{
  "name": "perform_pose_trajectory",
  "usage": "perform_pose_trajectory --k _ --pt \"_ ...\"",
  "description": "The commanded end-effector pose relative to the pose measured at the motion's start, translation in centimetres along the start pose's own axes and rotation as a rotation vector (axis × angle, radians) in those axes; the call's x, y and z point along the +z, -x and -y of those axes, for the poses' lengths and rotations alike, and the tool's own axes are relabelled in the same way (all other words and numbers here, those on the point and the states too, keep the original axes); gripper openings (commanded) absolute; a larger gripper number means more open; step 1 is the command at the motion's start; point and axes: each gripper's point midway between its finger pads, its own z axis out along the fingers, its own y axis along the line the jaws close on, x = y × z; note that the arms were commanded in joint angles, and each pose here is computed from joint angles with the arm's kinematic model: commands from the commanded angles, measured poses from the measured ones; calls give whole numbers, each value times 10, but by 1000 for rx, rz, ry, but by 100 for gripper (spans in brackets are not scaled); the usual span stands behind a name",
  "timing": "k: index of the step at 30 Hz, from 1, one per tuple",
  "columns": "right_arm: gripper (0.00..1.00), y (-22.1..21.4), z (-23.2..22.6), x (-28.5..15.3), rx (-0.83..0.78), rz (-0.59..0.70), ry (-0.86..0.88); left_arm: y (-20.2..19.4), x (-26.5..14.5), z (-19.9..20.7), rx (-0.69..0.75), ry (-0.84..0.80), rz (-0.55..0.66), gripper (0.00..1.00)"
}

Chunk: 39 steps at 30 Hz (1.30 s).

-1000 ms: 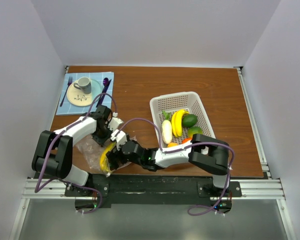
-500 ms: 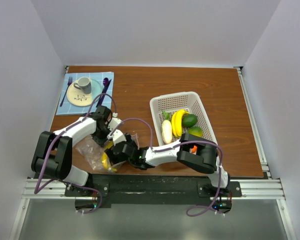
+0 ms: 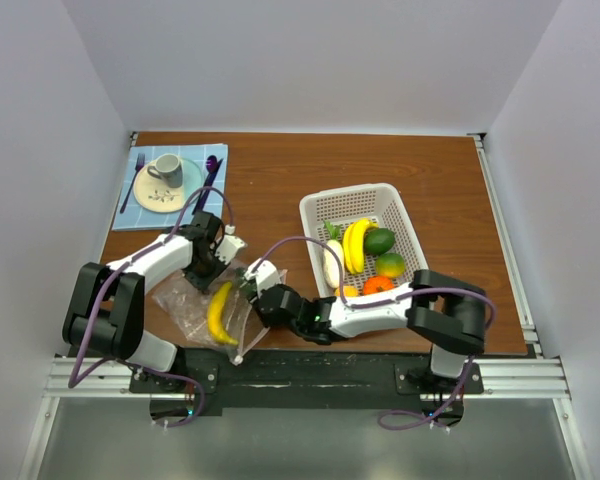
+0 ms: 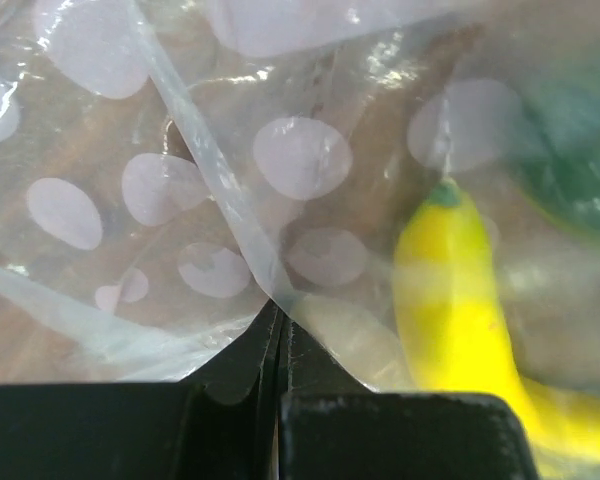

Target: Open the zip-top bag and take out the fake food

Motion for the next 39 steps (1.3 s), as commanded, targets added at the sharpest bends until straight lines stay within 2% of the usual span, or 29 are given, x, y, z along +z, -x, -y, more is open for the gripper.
perform_pose_trajectory --k 1,8,14,16,17,20,22,23,25,26,28,30,34,39 --pt "19 21 0 -33 -8 28 62 -4 10 -17 -18 60 -13 0" --pt "17 31 29 -94 -63 -17 50 -7 10 -41 -57 113 -15 0" --pt "25 62 67 -161 -25 53 9 -7 10 -52 -95 142 -9 0" --pt "26 69 87 -174 -5 69 -47 -7 11 -49 -98 130 -8 0" --pt "27 82 105 -187 35 131 -113 -8 11 -49 -99 128 -8 0" --pt "29 91 150 -200 132 197 -286 -9 10 -45 -101 113 -7 0" --pt "36 84 185 -196 202 197 -424 -8 8 -44 -103 105 -1 0" --pt "56 76 193 -189 207 167 -470 -9 7 -43 -101 103 -5 0" --pt "86 69 203 -180 212 133 -533 -8 4 -43 -100 103 4 0" --pt "99 66 205 -176 217 117 -561 -8 2 -42 -103 101 3 0" --pt "99 62 203 -164 202 68 -584 -7 -1 -42 -100 101 15 0" --pt "99 65 194 -156 177 57 -529 -7 -2 -41 -100 95 18 0" --pt "99 84 140 -140 142 142 -219 -6 -1 -38 -101 80 16 0" --pt "98 86 83 -126 52 150 -76 -1 0 -34 -114 47 26 0"
